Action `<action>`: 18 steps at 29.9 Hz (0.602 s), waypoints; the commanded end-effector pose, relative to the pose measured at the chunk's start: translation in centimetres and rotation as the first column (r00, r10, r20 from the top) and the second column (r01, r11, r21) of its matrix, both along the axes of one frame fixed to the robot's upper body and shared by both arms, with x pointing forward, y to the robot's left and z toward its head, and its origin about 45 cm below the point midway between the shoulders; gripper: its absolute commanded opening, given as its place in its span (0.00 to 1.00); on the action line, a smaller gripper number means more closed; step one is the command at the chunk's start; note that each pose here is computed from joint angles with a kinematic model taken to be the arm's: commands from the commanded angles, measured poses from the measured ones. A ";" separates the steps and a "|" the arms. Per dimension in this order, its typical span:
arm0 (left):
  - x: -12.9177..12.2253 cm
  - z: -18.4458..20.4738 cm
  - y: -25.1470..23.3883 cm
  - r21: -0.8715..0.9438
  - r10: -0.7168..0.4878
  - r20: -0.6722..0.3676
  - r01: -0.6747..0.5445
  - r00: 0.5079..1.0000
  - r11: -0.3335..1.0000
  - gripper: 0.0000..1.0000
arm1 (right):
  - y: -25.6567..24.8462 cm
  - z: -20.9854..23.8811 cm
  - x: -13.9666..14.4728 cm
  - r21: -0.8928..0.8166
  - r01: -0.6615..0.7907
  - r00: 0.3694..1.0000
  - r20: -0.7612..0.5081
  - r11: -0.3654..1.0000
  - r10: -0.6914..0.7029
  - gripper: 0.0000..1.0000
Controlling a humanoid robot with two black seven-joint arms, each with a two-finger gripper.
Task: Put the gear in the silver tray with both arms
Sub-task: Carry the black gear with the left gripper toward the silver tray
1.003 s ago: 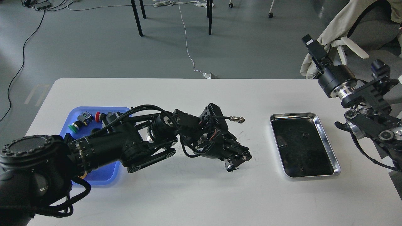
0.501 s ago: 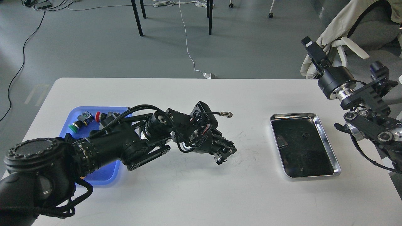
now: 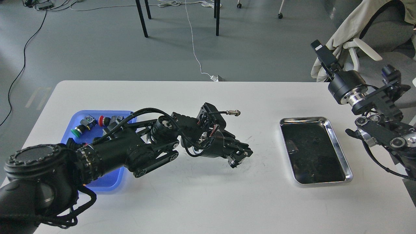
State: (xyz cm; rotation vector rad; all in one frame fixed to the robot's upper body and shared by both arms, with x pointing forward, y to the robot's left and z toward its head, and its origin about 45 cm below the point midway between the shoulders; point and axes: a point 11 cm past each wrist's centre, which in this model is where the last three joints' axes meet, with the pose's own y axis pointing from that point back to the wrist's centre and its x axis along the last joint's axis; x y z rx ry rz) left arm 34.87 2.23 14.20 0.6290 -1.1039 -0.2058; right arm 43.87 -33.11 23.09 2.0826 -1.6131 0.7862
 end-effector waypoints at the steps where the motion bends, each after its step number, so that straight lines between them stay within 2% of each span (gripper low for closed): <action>1: -0.1 0.3 -0.3 -0.029 0.005 -0.012 -0.005 1.000 1.000 0.12 | -0.4 -0.2 0.0 -0.006 0.010 1.000 -0.005 1.000 -0.010 0.80; 18: -2.3 -2.0 0.0 -0.050 0.018 -0.084 -0.022 0.996 0.998 0.17 | -0.1 -0.4 0.0 -0.007 0.003 1.000 -0.009 1.000 -0.003 0.80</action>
